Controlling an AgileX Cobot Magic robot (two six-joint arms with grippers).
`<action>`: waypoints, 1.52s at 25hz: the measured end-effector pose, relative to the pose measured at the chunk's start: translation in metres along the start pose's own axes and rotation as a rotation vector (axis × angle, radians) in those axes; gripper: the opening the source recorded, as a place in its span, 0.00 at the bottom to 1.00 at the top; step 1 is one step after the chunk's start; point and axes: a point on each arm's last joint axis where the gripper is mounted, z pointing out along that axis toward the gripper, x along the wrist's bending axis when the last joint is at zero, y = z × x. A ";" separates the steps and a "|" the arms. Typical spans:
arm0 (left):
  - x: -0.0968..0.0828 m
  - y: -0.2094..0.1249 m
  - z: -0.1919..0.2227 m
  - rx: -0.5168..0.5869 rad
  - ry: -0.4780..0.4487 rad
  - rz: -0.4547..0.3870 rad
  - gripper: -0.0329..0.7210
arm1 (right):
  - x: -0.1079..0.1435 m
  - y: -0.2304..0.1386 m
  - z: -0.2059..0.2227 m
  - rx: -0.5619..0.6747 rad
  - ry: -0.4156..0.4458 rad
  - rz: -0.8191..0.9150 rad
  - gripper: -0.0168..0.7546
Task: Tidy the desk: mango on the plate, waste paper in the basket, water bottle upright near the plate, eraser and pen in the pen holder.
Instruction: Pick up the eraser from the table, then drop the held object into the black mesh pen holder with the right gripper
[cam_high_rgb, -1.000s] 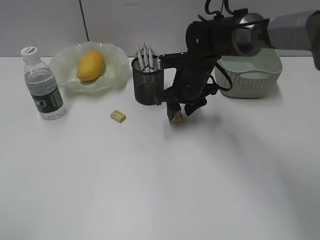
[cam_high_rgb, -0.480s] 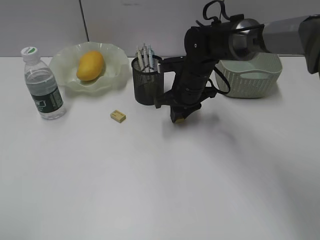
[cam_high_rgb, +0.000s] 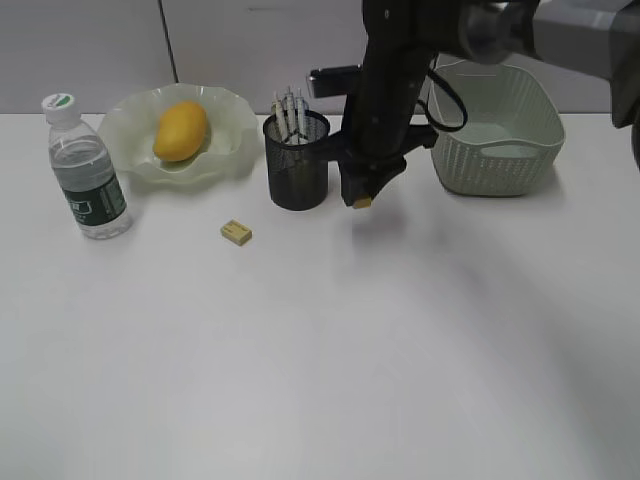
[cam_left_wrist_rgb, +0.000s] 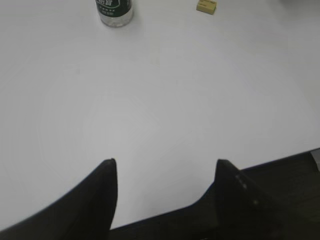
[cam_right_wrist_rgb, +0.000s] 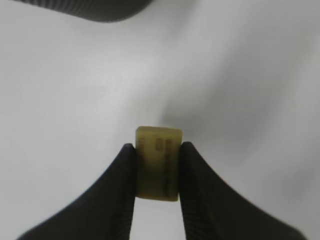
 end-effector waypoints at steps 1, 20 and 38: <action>0.000 0.000 0.000 0.000 0.000 0.000 0.66 | 0.001 0.003 -0.010 -0.013 0.000 -0.003 0.31; 0.000 0.000 0.000 0.000 0.000 0.000 0.66 | 0.018 0.047 -0.093 -0.470 0.147 0.016 0.30; 0.000 0.000 0.000 0.001 0.000 0.000 0.66 | 0.016 0.053 -0.037 -0.443 0.147 0.036 0.70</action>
